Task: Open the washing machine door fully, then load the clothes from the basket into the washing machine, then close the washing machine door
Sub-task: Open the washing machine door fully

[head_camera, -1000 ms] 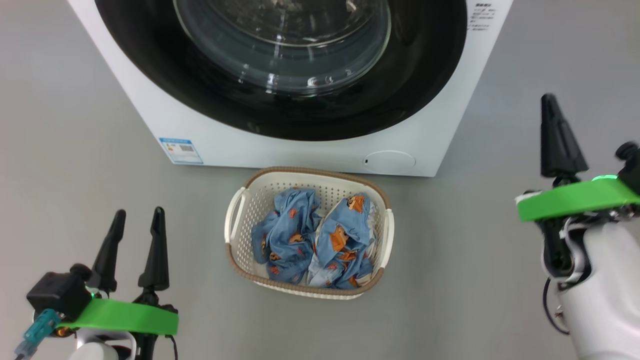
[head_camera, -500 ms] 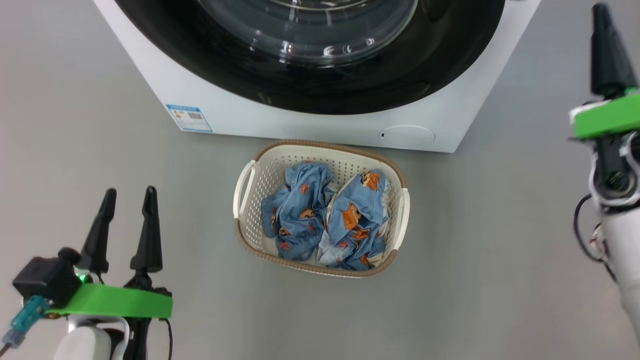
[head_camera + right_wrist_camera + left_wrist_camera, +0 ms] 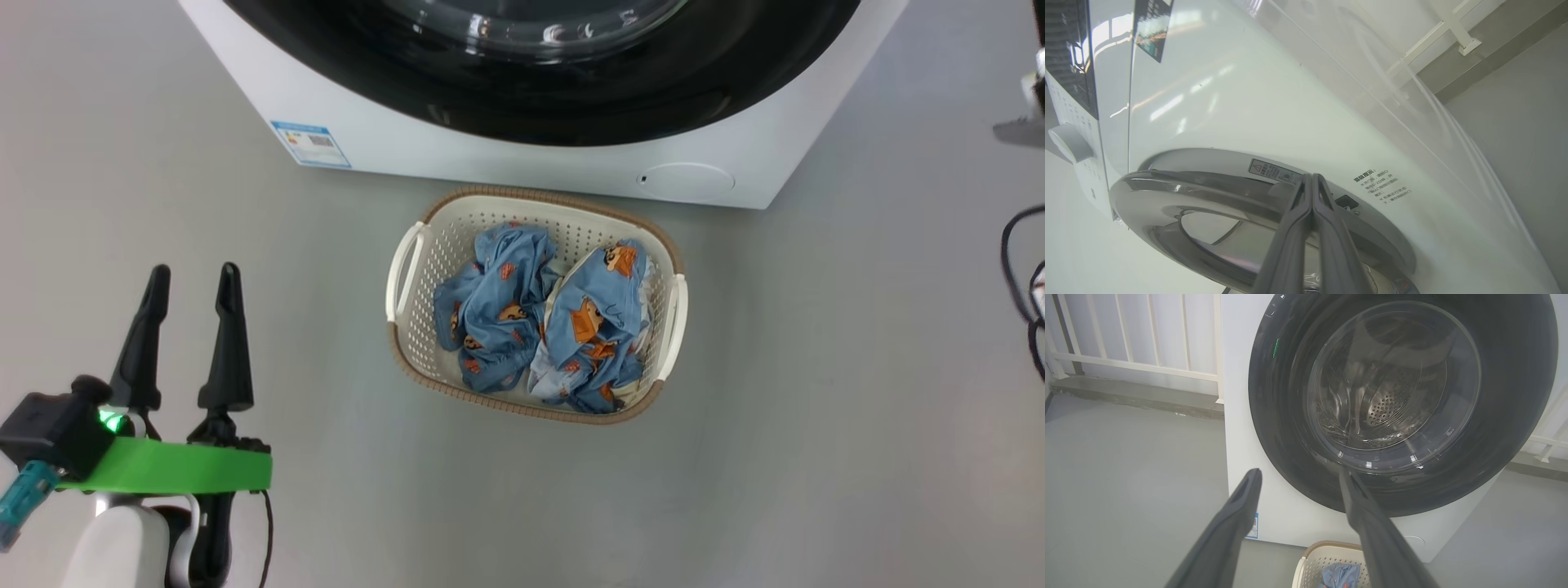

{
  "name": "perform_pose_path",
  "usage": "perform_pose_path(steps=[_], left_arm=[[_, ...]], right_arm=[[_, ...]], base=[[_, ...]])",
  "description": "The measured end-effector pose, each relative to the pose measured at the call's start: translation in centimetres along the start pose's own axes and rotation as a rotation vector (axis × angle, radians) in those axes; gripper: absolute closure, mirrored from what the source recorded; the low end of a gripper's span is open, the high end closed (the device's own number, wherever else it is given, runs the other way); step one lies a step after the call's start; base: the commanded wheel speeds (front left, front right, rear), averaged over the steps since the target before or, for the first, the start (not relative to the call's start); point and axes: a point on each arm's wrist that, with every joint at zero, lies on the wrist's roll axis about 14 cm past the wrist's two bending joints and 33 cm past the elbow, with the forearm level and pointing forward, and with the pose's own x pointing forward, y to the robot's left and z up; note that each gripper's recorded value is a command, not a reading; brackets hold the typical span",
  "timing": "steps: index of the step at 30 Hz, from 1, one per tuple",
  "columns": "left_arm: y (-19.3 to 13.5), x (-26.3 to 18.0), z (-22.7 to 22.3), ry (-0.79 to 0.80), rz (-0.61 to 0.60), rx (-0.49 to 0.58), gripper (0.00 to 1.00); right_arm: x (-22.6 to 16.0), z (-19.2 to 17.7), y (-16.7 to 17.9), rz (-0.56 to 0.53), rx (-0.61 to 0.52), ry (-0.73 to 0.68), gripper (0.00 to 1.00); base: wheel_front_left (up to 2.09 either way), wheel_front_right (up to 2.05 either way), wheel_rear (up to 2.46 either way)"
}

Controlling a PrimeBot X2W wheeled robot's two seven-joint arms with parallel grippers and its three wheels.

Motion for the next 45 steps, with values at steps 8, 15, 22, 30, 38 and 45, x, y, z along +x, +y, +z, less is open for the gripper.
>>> perform_pose_path(steps=[8,15,22,30,38,45], left_arm=[[0.5,0.5,-0.8,0.018,0.009,0.012,0.00],[0.9,0.5,-1.6,0.039,0.018,0.014,0.00],[1.0,1.1,-2.1,0.044,0.021,0.012,0.00],[1.4,1.2,-2.9,0.063,0.035,0.010,0.00],[1.7,1.3,-2.9,0.060,0.045,0.007,0.00],[1.8,1.2,-2.1,0.046,0.051,0.005,0.00]], right_arm=[[2.4,-1.0,-0.3,0.006,0.163,0.097,1.00],[4.0,-1.3,-0.1,0.018,0.222,0.163,1.00],[5.3,-3.0,-0.4,0.015,0.256,0.257,1.00],[6.7,-4.5,-0.1,0.022,0.260,0.352,1.00],[7.4,-6.0,0.6,0.034,0.248,0.412,1.00],[6.8,-6.8,1.4,0.038,0.235,0.468,1.00]], base=[[0.00,0.00,0.00],[0.00,0.00,0.00],[0.00,0.00,0.00],[0.00,0.00,0.00],[0.00,0.00,0.00],[0.00,0.00,0.00]])
